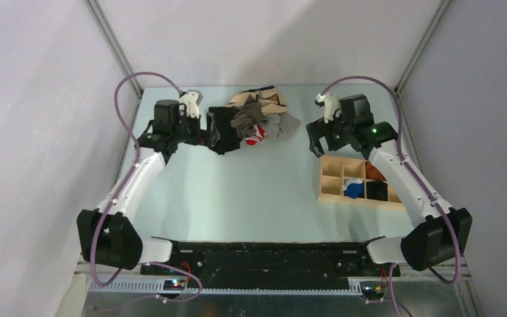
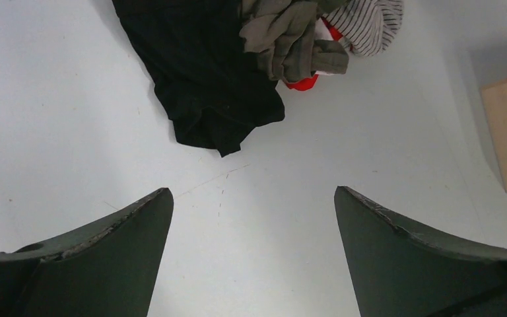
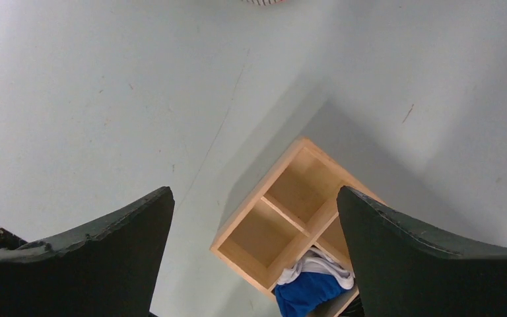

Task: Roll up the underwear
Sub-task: Pick up the underwear from the center of the board.

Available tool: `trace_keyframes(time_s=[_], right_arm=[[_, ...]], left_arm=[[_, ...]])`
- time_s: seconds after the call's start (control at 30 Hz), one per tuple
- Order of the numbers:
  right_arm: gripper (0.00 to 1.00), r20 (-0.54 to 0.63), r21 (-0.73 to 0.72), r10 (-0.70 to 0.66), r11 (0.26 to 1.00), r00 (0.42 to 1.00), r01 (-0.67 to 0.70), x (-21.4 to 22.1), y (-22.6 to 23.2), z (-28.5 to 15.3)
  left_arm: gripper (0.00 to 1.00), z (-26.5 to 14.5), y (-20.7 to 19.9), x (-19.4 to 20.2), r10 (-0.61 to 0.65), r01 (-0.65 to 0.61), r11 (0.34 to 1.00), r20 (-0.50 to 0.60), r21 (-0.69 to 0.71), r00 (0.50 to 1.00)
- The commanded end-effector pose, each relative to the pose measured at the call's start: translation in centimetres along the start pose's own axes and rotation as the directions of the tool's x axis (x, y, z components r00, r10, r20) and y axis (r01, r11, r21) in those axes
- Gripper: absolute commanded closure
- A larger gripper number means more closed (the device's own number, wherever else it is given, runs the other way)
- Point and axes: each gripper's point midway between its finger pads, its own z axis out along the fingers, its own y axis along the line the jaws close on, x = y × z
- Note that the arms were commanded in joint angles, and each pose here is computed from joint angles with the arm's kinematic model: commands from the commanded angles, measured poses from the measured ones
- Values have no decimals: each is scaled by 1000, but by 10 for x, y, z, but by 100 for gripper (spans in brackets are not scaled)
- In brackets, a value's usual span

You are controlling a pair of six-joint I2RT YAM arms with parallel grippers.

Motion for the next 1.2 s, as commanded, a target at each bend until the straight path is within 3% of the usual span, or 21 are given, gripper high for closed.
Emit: trace_keyframes(time_s=[0.0,0.07,0.13,0.2,0.37,0.57,0.8,0.97,1.17], right_arm=[[1,75,11,4,1000,997,-5,-24,0,-2],[2,81,-17,-18,1000,997,19,-25,4,-2],[3,83,-56,-61,996,995,65,-24,11,-2],[4,78,-85,-109,990,991,116,-22,18,-2],[10,71,-157,-147,975,987,156,-21,42,4],[15,50,-264,-133,954,990,141,-10,66,6],[14,42,-276,-126,952,991,133,-2,69,6],[13,50,-264,-131,954,990,140,-5,67,7],[12,41,-254,-138,957,990,144,-2,64,9]], left_arm=[[1,8,6,-17,-99,100,994,33,-46,995],[4,13,18,-27,-248,258,958,90,-127,965],[7,22,13,-34,-329,341,934,115,-107,937],[10,34,3,-37,-340,348,934,95,-84,935],[13,65,-22,-34,-310,312,949,43,-52,950],[27,91,-34,-31,-295,295,955,-1,-29,955],[31,122,-33,-38,-224,223,974,-12,-43,975],[34,154,-21,-44,-83,80,991,-28,-109,996],[37,180,-21,-36,-17,10,994,-60,-106,998]])
